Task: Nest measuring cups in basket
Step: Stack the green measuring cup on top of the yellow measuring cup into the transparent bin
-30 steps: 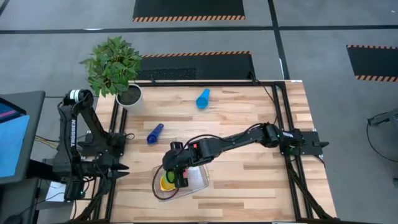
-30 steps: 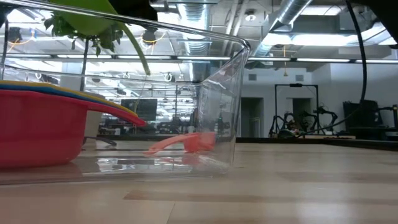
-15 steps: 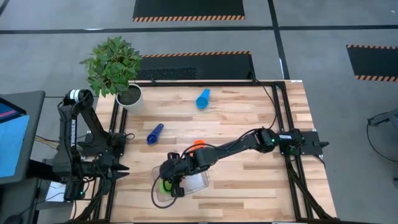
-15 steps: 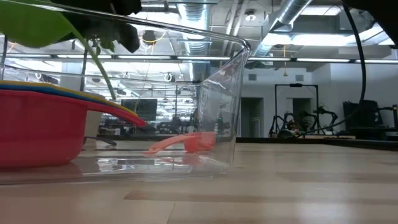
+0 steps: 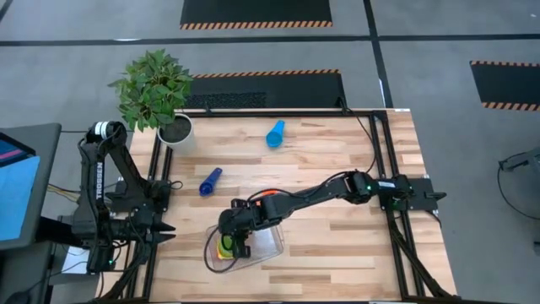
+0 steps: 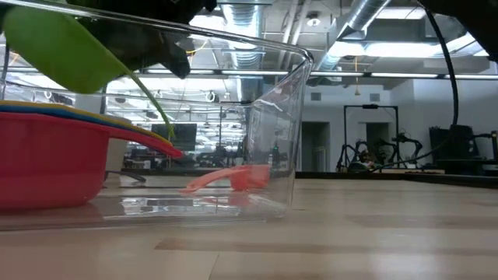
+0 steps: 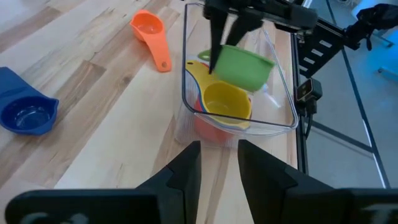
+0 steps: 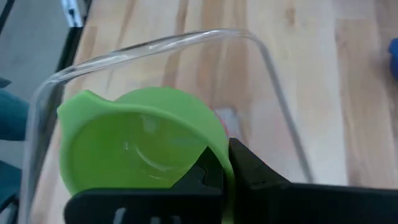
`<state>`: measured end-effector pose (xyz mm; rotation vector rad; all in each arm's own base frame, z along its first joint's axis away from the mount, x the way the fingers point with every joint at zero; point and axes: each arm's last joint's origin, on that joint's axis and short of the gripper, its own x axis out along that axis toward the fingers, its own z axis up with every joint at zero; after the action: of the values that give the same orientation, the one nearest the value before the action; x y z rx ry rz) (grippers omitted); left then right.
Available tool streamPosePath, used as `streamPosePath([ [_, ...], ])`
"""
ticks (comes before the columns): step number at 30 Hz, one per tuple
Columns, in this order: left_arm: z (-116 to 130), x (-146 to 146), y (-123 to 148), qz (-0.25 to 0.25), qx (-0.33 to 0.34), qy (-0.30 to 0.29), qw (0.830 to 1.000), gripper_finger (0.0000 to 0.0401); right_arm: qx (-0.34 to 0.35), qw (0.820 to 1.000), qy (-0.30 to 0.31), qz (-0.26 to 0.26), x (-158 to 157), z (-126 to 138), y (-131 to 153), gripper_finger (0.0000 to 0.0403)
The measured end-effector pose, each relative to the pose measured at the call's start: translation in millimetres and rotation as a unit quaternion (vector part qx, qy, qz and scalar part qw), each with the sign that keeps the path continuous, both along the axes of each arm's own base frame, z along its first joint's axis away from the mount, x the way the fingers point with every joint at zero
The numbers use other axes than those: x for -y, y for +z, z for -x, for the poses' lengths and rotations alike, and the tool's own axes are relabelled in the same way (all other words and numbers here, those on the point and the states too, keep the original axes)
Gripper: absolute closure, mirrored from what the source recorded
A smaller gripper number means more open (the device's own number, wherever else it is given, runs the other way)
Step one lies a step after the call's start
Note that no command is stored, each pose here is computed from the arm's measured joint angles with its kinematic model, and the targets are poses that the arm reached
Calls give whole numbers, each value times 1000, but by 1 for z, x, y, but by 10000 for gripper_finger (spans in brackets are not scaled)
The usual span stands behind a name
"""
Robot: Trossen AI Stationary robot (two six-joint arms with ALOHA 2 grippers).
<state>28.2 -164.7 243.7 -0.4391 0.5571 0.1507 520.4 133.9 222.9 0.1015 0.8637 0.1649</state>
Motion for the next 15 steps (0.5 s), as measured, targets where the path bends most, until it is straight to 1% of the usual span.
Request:
streamPosePath([
  [3, 0, 0, 0, 2, 0, 1, 1000, 308, 0, 1000, -6, -2, 4, -4, -6, 387],
  [5, 0, 0, 0, 3, 0, 2, 1000, 308, -12, 1000, -13, -6, 5, -4, -11, 384],
  [9, 0, 0, 0, 3, 0, 2, 1000, 308, -1, 1000, -12, -11, 0, -6, -12, 374],
  [11, 0, 0, 0, 1, 0, 1, 1000, 308, -11, 1000, -10, -10, -1, -5, -16, 371],
  [15, 0, 0, 0, -1, 0, 1, 1000, 308, -7, 1000, -8, -14, -6, -4, -16, 367],
])
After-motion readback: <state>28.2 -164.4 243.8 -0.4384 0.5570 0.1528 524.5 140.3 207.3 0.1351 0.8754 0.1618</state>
